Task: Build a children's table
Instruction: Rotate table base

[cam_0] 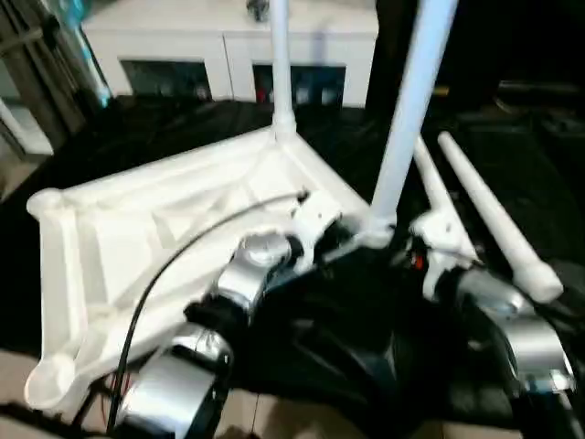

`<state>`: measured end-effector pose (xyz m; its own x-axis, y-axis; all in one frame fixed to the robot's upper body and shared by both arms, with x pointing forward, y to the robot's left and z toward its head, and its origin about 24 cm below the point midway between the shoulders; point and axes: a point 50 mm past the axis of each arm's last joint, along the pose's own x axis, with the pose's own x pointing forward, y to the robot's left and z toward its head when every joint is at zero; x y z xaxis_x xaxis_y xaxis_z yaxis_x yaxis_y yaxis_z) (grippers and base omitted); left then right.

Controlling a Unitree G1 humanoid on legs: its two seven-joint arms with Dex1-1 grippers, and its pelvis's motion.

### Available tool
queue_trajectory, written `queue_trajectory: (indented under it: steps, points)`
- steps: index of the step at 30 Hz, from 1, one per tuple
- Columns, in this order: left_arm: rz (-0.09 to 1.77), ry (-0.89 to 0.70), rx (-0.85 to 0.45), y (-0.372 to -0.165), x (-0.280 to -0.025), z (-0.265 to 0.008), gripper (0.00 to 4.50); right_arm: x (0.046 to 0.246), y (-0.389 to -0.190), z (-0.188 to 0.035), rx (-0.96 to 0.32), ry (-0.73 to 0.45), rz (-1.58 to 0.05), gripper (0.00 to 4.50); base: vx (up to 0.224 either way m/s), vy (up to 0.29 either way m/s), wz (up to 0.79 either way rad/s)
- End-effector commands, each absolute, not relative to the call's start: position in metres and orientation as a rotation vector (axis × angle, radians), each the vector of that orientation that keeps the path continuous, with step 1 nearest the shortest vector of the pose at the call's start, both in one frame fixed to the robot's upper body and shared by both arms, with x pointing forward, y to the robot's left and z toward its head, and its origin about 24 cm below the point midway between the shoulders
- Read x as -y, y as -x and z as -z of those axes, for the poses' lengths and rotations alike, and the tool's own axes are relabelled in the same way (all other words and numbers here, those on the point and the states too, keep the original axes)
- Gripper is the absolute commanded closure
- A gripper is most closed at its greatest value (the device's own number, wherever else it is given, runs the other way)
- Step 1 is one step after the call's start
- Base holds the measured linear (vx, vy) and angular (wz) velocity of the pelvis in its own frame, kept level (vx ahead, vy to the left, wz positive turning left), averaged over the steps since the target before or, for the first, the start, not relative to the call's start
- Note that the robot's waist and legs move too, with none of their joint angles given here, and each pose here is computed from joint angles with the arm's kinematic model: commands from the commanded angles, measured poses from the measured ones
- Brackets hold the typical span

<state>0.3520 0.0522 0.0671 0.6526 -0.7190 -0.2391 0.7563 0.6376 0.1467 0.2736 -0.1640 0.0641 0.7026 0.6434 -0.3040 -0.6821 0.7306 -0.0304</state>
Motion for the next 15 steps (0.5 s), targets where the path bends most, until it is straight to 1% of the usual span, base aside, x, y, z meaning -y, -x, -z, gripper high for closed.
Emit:
queue_trajectory:
  steps: [1, 3, 4, 6, 7, 8, 9, 10, 11, 12, 13, 14, 15]
  points:
    - [0.687, -0.255, -0.129, -0.36, -0.088, -0.079, 3.58, 0.153, -0.272, -0.059, -0.329, 0.138, -0.772, 0.6, 0.0, 0.0, 0.0]
    - [0.606, -0.273, -0.142, -0.361, -0.11, -0.083, 3.58, 0.149, -0.276, -0.052, -0.366, 0.151, -0.735, 0.6, 0.0, 0.0, 0.0]
    - [0.606, -0.273, -0.142, -0.361, -0.11, -0.083, 3.58, 0.149, -0.276, -0.052, -0.366, 0.151, -0.735, 0.6, 0.0, 0.0, 0.0]
    - [0.47, -0.318, -0.153, -0.358, -0.147, -0.091, 3.58, 0.141, -0.284, -0.046, -0.381, 0.178, -0.711, 0.6, 0.0, 0.0, 0.0]
    - [0.384, -0.351, -0.161, -0.354, -0.172, -0.097, 3.58, 0.135, -0.289, -0.045, -0.387, 0.17, -0.71, 0.6, 0.0, 0.0, 0.0]
    - [0.286, -0.402, -0.177, -0.345, -0.202, -0.104, 3.58, 0.127, -0.292, -0.044, -0.4, 0.154, -0.717, 0.6, 0.0, 0.0, 0.0]
    - [0.283, -0.404, -0.178, -0.345, -0.203, -0.104, 3.58, 0.127, -0.292, -0.044, -0.4, 0.153, -0.717, 0.6, 0.0, 0.0, 0.0]
    - [0.25, -0.428, -0.191, -0.339, -0.216, -0.107, 3.58, 0.123, -0.294, -0.043, -0.408, 0.148, -0.724, 0.6, 0.0, 0.0, 0.0]
    - [0.25, -0.428, -0.191, -0.339, -0.216, -0.107, 3.58, 0.123, -0.294, -0.043, -0.408, 0.148, -0.724, 0.6, 0.0, 0.0, 0.0]
    - [0.207, -0.462, -0.216, -0.33, -0.231, -0.108, 3.58, 0.118, -0.295, -0.041, -0.422, 0.157, -0.736, 0.6, 0.0, 0.0, 0.0]
    - [0.158, -0.517, -0.268, -0.316, -0.251, -0.109, 3.58, 0.111, -0.297, -0.038, -0.444, 0.177, -0.756, 0.6, 0.0, 0.0, 0.0]
    - [0.158, -0.517, -0.268, -0.316, -0.251, -0.109, 3.58, 0.111, -0.297, -0.038, -0.444, 0.177, -0.756, 0.6, 0.0, 0.0, 0.0]
    - [0.13, -0.543, -0.299, -0.31, -0.261, -0.109, 3.58, 0.108, -0.298, -0.038, -0.451, 0.181, -0.764, 0.6, 0.0, 0.0, 0.0]
